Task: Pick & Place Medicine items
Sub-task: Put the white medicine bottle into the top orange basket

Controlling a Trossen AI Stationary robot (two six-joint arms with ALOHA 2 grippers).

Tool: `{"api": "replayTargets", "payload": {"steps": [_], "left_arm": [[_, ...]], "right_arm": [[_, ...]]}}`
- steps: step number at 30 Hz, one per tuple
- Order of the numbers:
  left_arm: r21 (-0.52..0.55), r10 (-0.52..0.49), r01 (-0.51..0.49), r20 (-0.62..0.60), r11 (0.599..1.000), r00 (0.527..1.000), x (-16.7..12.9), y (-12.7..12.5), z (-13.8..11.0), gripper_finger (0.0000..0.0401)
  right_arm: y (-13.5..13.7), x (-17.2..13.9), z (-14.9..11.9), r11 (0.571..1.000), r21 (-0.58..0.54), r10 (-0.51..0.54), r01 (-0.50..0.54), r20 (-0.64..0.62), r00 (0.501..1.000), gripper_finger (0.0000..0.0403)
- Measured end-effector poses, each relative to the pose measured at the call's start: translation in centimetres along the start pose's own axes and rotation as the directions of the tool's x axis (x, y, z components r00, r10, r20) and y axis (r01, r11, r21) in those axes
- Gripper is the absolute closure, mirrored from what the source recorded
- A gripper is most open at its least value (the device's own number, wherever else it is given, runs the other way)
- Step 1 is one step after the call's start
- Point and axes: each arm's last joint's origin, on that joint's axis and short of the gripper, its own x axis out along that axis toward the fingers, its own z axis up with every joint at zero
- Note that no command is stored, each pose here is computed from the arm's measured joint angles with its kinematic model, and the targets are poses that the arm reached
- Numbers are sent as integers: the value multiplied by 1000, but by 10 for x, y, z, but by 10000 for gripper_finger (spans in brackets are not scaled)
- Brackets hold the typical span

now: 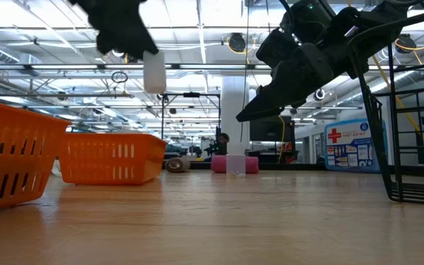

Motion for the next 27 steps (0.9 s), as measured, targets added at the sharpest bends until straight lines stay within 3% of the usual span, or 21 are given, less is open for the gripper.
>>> {"api": "replayTargets", "payload": {"steps": [8, 19, 27], "left_arm": [[-58, 8, -8, -9, 998, 1000, 27, 16, -50, 275], [-134, 57, -57, -9, 989, 998, 47, 40, -78, 275], [-122, 32, -36, -31, 992, 999, 60, 42, -81, 275]], "right_arm": [[0, 0, 2, 1000, 1, 0, 0, 17, 1000, 151], [0, 0, 4, 1000, 0, 0, 0, 37, 999, 151], [0, 0, 4, 1000, -1, 0, 0, 43, 999, 151]]}}
